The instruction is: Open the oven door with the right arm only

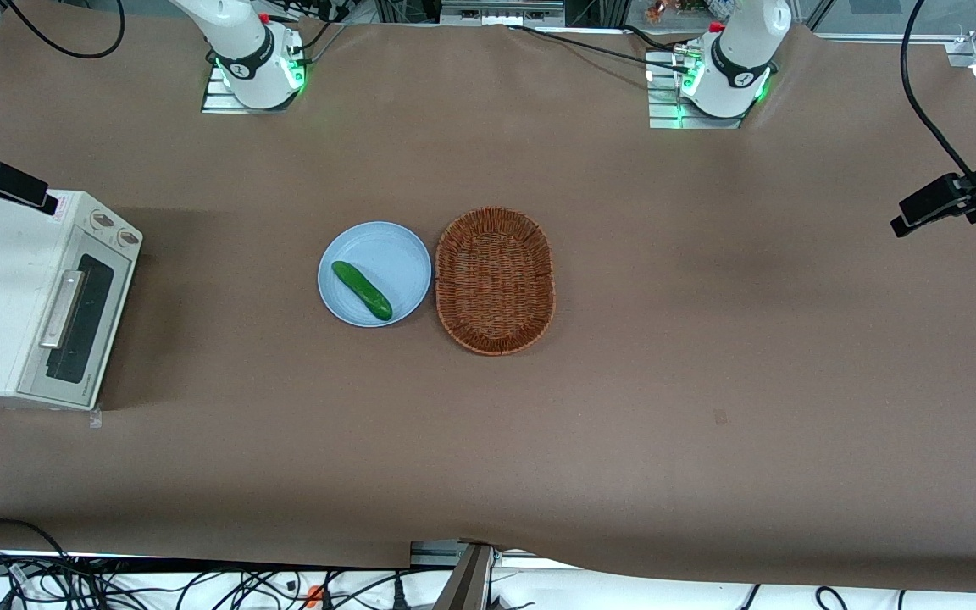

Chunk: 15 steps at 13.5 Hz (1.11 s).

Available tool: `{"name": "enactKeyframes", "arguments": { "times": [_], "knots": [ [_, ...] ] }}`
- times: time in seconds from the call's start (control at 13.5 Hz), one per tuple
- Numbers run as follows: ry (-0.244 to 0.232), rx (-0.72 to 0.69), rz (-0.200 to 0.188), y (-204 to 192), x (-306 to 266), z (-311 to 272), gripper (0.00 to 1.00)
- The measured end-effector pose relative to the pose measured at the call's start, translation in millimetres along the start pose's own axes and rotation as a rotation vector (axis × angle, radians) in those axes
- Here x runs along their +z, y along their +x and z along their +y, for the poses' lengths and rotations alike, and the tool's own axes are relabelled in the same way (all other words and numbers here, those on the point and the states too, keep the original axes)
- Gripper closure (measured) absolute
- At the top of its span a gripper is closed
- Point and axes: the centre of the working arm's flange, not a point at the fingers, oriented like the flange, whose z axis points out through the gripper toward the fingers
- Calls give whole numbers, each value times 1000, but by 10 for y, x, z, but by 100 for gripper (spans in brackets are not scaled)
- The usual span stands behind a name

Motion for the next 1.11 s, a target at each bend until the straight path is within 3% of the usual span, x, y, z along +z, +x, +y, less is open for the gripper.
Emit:
{"name": "enactKeyframes", "arguments": {
  "times": [0.74,1.11],
  "knots": [
    [-1,-3,-17,-15,20,-15,0],
    [-6,-79,-73,-7,148,-30,0]
  ]
}}
